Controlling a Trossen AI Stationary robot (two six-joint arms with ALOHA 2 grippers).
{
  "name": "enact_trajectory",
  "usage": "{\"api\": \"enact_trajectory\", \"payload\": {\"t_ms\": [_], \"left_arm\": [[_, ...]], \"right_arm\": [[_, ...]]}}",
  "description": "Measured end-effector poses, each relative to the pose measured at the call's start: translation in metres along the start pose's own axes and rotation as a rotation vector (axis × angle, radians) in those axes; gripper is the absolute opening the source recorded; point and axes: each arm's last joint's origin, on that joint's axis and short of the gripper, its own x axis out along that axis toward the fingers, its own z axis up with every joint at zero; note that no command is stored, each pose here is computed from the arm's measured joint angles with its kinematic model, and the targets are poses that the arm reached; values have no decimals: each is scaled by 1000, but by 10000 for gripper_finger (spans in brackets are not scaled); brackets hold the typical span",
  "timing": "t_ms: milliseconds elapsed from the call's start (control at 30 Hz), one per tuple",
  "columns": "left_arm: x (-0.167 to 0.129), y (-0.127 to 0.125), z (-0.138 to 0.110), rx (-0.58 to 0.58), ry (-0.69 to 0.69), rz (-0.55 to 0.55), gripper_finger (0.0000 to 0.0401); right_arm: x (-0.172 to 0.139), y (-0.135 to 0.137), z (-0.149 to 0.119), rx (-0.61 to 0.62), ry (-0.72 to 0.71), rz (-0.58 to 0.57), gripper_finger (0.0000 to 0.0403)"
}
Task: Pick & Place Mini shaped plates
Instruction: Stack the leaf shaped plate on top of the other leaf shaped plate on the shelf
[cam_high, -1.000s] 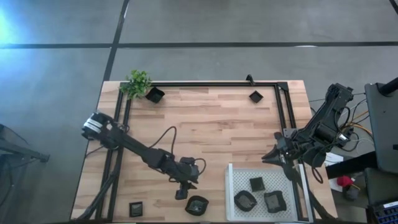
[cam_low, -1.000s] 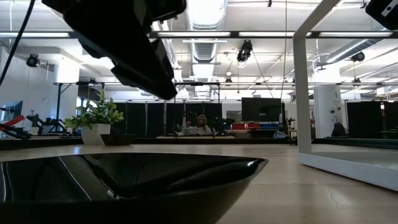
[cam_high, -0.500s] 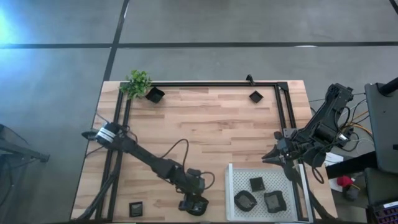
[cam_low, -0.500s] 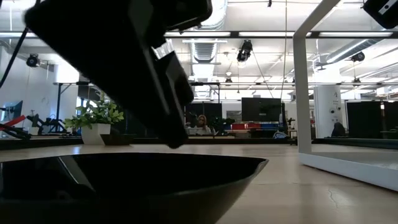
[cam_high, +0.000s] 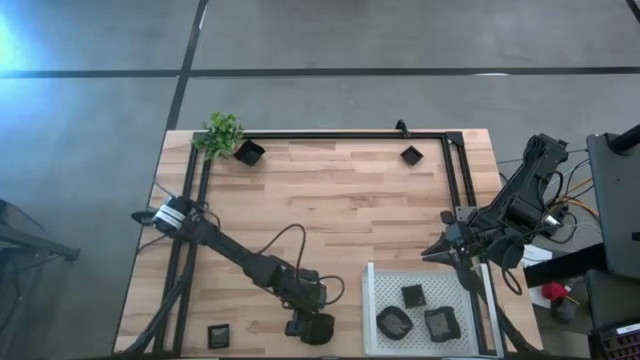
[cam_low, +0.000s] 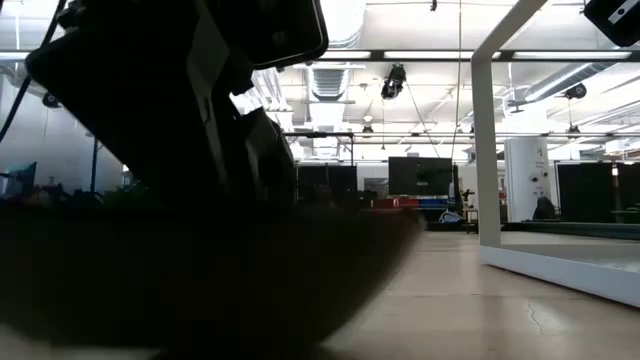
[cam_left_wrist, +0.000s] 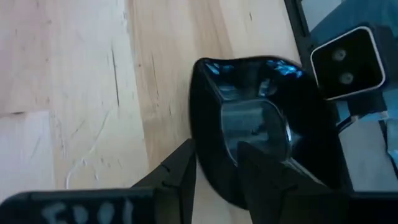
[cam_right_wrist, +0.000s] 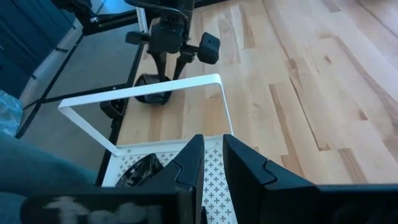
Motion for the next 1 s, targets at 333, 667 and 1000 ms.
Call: {"api": "enact_trajectory", "payload": {"t_ms": [333,667,1000], "left_arm": [[0,0,0,-60,0,0,110],[0,0,0,-186,-1,-1,110],[4,-6,0,-209,-22,-36,110]], "right_arm": [[0,0,0,-23,1,0,57],[0,0,0,-27,1,0,56],[0,0,0,-27,1,0,57]]}}
